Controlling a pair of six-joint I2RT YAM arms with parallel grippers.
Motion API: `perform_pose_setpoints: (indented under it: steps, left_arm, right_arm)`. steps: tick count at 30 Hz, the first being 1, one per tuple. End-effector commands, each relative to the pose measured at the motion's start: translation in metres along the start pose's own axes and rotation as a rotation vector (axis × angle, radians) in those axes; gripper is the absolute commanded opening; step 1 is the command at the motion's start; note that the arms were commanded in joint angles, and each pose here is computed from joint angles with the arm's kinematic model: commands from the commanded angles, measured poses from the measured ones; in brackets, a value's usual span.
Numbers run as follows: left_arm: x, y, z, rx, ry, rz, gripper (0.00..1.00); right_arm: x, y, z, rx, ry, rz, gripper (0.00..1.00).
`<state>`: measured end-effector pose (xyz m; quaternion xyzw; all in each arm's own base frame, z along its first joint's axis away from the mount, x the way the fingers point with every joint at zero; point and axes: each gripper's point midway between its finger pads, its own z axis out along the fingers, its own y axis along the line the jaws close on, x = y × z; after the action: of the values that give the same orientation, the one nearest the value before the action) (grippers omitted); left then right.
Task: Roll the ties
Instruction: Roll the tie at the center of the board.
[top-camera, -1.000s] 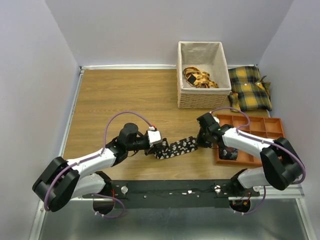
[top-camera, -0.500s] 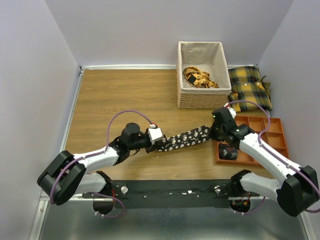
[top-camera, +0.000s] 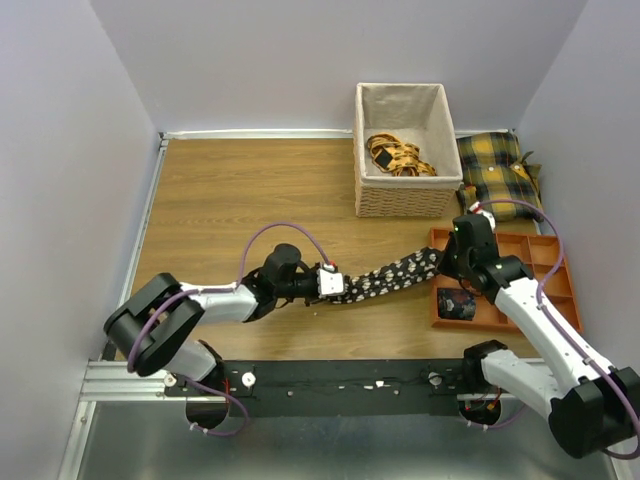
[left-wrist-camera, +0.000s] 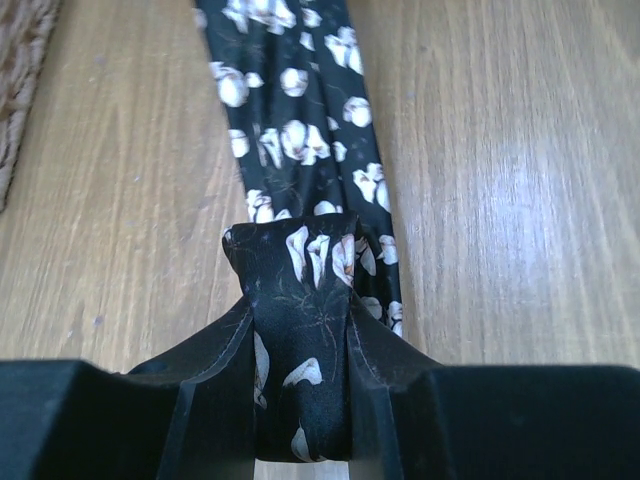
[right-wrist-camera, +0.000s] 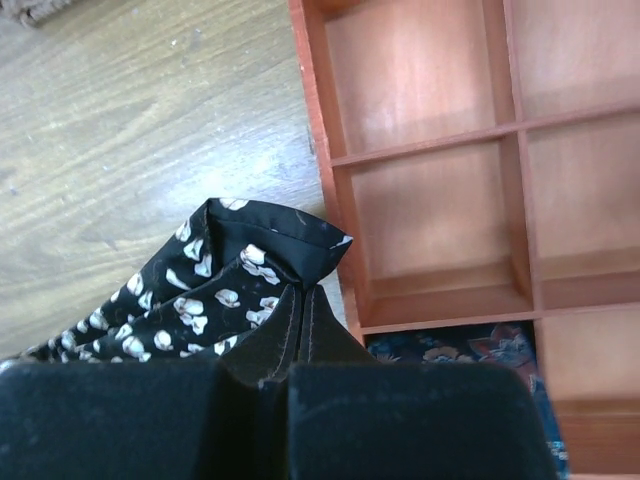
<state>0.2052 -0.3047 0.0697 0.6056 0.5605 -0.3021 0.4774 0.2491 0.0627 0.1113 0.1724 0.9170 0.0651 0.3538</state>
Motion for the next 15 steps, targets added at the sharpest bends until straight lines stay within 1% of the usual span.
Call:
perform_pose_setpoints:
  steps: [1,2,4,6,7,9,10,11,12,15]
  left_arm:
    - [0.025,-0.021,0.011,0.119,0.072,0.094,0.00]
    - [0.022,-0.021,0.015,0.129,0.073,0.090,0.00]
    - [0.031,-0.026,0.018,0.146,0.101,0.052,0.00]
    - [0.035,-0.027,0.019,0.134,0.115,0.061,0.00]
    - [0.036,-0.024,0.020,0.120,0.122,0.068,0.00]
    - [0.035,-0.013,0.025,0.067,0.149,0.014,0.00]
    - [0.042,-0.014,0.025,0.078,0.183,-0.002,0.00]
    - [0.040,-0.012,0.028,0.074,0.186,0.003,0.00]
    - [0.042,-0.008,0.029,0.050,0.203,-0.010,0.00]
    - [0.050,-0.002,0.032,0.020,0.263,-0.040,0.00]
  right_arm:
    - [-0.053,-0.013,-0.011,0.096,-0.146,-0.138,0.01]
    - [-0.058,-0.010,-0.013,0.089,-0.154,-0.140,0.01]
    - [-0.063,-0.008,-0.015,0.068,-0.164,-0.141,0.01]
    - [-0.068,-0.004,-0.021,0.045,-0.187,-0.128,0.01]
    - [-0.065,0.004,-0.024,-0.006,-0.179,-0.131,0.01]
    - [-0.061,0.019,-0.028,-0.114,-0.193,-0.133,0.01]
    - [-0.056,0.032,-0.030,-0.189,-0.179,-0.118,0.01]
    - [-0.056,0.037,-0.032,-0.218,-0.187,-0.099,0.01]
    - [-0.055,0.037,-0.033,-0.224,-0.183,-0.086,0.01]
    - [-0.055,0.026,-0.031,-0.157,-0.175,-0.073,0.01]
